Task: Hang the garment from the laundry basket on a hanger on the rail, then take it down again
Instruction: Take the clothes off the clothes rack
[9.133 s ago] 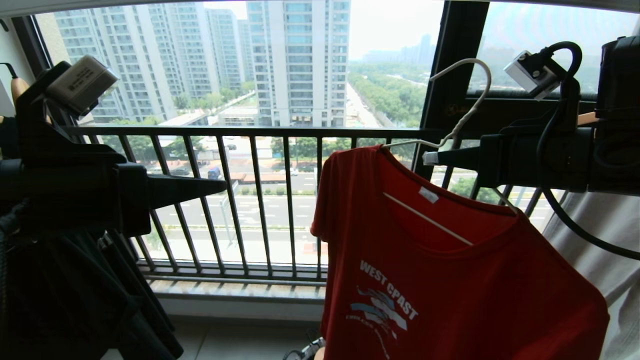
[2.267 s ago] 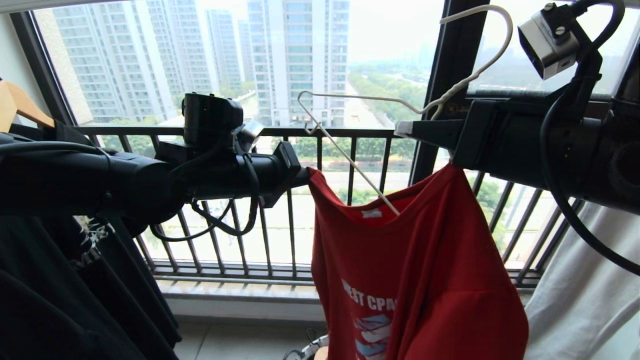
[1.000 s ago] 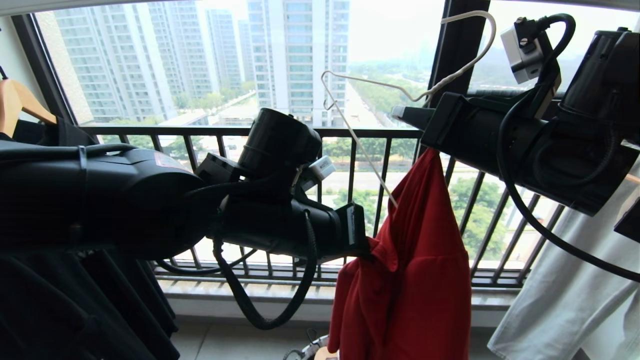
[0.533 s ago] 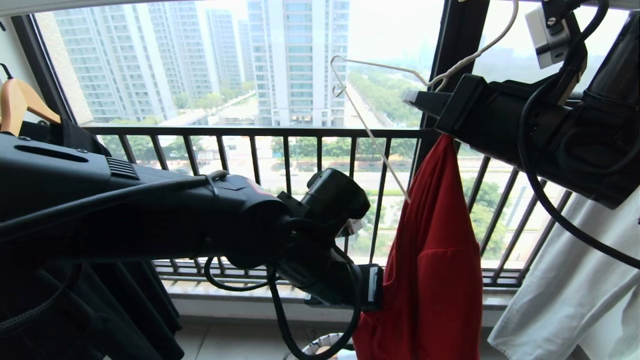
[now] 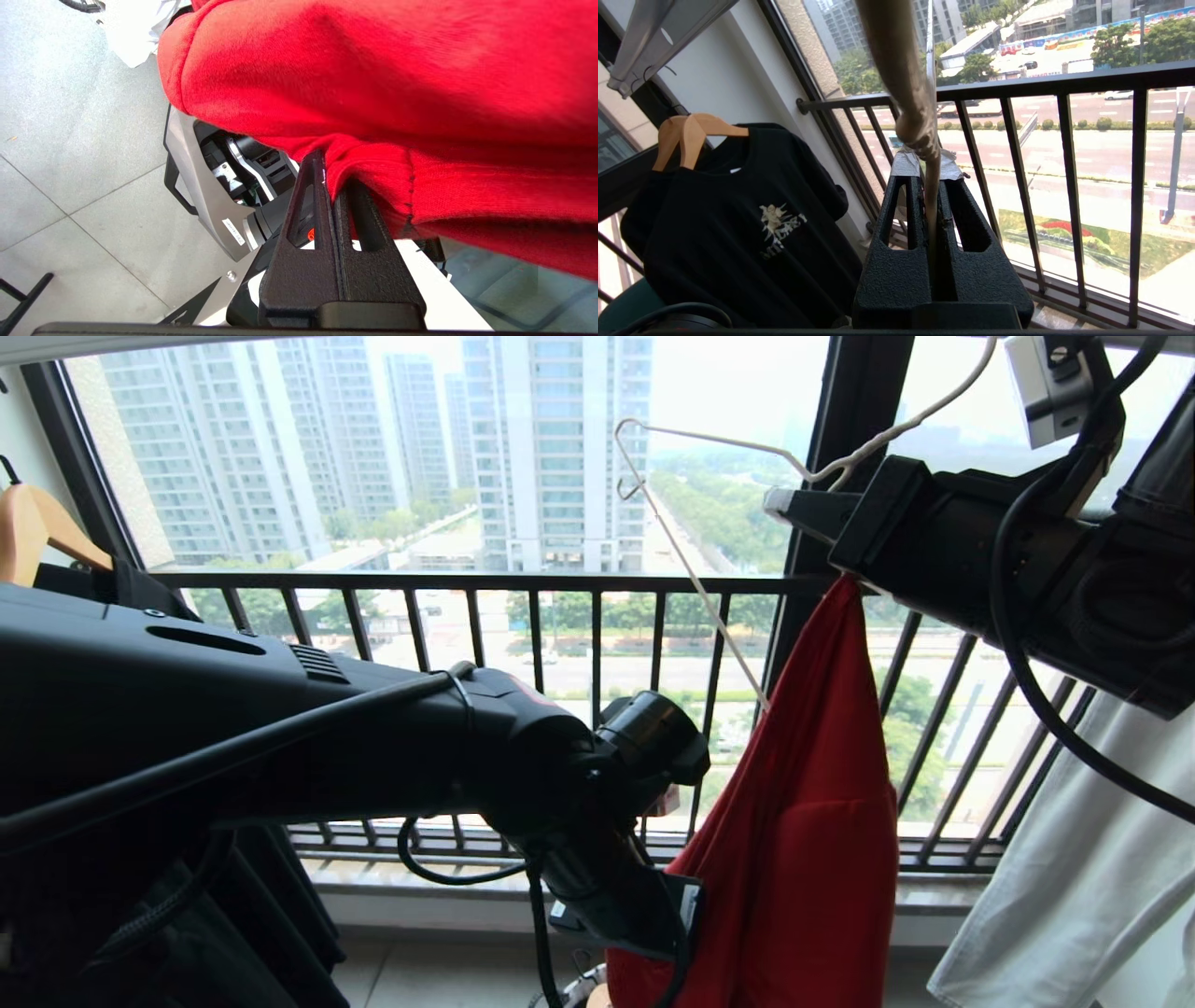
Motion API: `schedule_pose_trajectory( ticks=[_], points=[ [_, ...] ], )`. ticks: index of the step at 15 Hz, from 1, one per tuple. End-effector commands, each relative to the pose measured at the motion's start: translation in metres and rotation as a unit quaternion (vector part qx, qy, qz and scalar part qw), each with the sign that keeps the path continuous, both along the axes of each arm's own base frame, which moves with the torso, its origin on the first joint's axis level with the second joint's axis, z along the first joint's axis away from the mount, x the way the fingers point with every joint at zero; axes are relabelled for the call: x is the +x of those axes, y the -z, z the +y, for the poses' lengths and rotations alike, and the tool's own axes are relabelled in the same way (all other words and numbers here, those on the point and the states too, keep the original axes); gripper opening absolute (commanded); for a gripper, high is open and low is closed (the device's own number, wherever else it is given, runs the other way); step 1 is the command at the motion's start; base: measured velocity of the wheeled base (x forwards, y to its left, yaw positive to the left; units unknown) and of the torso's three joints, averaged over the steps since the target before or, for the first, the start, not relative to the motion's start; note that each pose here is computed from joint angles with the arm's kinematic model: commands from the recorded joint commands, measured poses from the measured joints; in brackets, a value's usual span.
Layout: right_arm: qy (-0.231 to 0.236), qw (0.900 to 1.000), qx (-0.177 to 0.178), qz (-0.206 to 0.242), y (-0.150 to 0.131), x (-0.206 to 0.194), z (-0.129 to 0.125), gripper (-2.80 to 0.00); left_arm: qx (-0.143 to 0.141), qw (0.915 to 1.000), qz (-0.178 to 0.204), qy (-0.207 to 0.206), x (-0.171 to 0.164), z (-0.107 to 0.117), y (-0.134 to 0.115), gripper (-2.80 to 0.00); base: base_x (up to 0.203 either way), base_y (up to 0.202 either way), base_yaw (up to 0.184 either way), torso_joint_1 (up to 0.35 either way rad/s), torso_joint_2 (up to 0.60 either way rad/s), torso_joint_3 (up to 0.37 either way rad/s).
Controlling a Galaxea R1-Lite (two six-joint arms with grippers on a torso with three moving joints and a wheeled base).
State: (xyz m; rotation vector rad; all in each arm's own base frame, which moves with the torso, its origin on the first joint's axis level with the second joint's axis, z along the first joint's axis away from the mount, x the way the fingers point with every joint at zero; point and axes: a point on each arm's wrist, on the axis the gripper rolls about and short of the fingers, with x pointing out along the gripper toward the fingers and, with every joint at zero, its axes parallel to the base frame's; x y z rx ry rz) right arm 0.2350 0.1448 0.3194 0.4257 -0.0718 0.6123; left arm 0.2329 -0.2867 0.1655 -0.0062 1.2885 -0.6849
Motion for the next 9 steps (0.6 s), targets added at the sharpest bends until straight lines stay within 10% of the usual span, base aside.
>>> schedule_pose_trajectory(
  ticks=[1, 9],
  points=[
    [0.004, 1.000, 0.002, -0.002, -0.001, 0.001, -0.002, -2.80, -0.018, 0.9997, -0.014, -0.003, -0.003, 0.006, -0.015, -2.80, 0.000, 0.000, 0.000, 0.000, 0.00, 0.000],
    [0.007, 1.000, -0.007, 0.009, 0.007, 0.008, 0.001, -2.80, -0.124, 0.9837, -0.092, -0.092, 0.026, 0.038, -0.056, -2.80, 0.000, 0.000, 0.000, 0.000, 0.00, 0.000]
  ],
)
